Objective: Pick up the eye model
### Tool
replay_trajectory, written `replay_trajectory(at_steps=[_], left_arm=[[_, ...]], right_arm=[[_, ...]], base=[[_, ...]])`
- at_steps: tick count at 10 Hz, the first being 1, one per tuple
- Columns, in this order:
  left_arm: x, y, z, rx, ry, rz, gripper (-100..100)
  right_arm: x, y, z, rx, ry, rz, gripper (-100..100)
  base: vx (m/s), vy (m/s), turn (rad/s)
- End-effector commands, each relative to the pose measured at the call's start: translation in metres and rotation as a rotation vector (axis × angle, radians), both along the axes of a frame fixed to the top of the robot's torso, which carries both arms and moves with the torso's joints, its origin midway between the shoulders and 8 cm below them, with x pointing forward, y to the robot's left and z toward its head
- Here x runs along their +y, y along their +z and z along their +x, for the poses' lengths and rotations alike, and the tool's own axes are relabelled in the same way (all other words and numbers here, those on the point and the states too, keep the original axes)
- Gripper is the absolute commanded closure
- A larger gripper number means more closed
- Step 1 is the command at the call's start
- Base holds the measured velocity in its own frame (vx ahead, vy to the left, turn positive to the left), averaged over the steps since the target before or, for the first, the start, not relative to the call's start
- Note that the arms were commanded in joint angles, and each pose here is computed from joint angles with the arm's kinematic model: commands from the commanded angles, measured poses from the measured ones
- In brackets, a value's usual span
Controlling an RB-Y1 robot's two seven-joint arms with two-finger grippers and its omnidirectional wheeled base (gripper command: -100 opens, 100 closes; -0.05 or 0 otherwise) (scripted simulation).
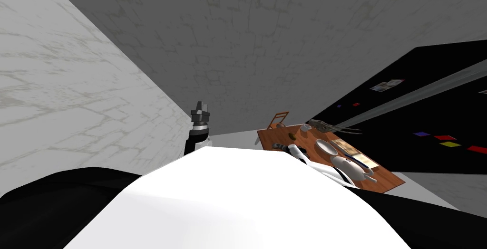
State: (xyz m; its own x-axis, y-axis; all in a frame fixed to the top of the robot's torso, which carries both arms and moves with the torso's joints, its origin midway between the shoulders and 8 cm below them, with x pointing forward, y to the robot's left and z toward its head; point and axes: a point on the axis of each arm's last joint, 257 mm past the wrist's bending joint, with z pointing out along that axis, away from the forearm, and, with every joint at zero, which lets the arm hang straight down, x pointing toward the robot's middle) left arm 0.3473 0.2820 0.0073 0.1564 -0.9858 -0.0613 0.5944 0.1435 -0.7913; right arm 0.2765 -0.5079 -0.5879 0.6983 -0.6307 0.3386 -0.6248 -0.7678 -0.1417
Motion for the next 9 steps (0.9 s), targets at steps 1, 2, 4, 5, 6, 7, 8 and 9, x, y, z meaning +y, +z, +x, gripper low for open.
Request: replay_trajectory(at_steps=[1, 2, 4, 5, 6, 7, 8, 9], left_arm=[[0.000, 0.000, 0.000, 0.000, 0.000, 0.000, 0], [0.000, 0.000, 0.000, 0.000, 0.000, 0.000, 0], [0.000, 0.000, 0.000, 0.000, 0.000, 0.000, 0], [0.000, 0.000, 0.000, 0.000, 0.000, 0.000, 0], [0.000, 0.000, 0.000, 0.000, 0.000, 0.000, 0], [0.000, 0.000, 0.000, 0.000, 0.000, 0.000, 0], [0.000, 0.000, 0.000, 0.000, 0.000, 0.000, 0], [0.000, 0.000, 0.000, 0.000, 0.000, 0.000, 0]], right_arm=[[0.005, -0.005, 0.000, 0.001, -0.017, -0.005, -100], [0.007, -0.007, 0.000, 0.001, -0.025, -0.006, -100], [0.010, -0.008, 0.000, 0.000, -0.033, -0.007, -100], [0.016, -0.012, 0.000, -0.002, -0.049, -0.008, -100], [0.016, -0.012, 0.000, -0.002, -0.049, -0.008, -100], [0.019, -0.014, 0.000, -0.004, -0.057, -0.008, -100], [0.022, -0.015, 0.001, -0.006, -0.064, -0.008, -100], [0.021, -0.014, 0.001, -0.004, -0.057, -0.007, -100]], base=[[-0.035, -0.065, 0.097], [-0.031, -0.068, 0.133], [-0.016, -0.042, 0.033], [-0.034, -0.066, 0.135], [-0.037, -0.056, 0.076], [-0.027, -0.038, 0.057], [-0.024, -0.047, 0.069], [-0.012, -0.022, 0.018]])
